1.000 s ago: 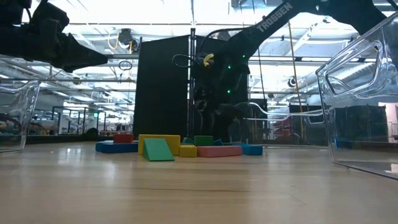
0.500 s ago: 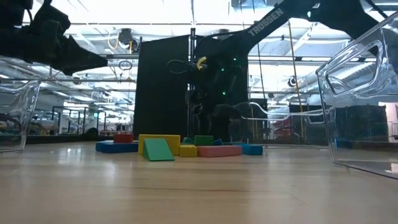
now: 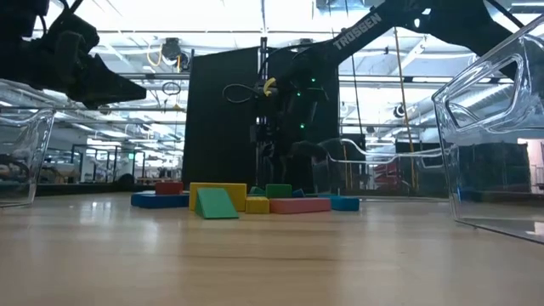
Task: Sort blocks by size
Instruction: Put the blue rectangle block into the top transparent bin
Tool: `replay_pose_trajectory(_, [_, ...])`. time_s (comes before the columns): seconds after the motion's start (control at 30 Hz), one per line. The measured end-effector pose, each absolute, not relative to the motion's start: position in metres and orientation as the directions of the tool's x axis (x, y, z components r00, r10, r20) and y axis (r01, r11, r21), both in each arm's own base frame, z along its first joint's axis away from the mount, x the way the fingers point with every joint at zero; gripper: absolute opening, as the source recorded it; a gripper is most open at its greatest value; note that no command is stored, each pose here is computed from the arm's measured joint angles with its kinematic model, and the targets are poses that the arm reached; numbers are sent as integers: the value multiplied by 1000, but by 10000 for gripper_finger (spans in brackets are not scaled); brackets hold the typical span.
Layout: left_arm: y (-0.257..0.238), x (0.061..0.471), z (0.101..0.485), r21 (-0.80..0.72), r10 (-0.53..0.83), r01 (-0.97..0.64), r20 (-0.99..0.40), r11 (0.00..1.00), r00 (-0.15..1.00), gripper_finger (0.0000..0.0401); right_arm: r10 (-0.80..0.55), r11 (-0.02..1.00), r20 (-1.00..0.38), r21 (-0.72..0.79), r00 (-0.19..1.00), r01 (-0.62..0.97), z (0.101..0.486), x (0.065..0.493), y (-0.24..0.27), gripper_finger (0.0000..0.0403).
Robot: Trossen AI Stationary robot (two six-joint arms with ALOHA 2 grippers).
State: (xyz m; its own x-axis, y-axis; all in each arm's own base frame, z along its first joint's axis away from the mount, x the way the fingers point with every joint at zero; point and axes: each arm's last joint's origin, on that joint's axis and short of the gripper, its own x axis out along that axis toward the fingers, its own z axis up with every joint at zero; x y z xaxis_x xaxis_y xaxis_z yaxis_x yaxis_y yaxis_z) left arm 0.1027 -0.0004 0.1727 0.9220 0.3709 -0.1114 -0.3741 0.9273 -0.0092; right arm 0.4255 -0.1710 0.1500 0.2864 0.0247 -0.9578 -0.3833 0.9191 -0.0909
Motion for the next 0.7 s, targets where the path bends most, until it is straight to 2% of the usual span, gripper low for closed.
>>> replay_pose_trajectory(0.7, [0, 103, 173, -19, 370, -374, -112, 927, 922, 75, -27, 908, -971, -124, 238, -400, 147, 426, -165, 148])
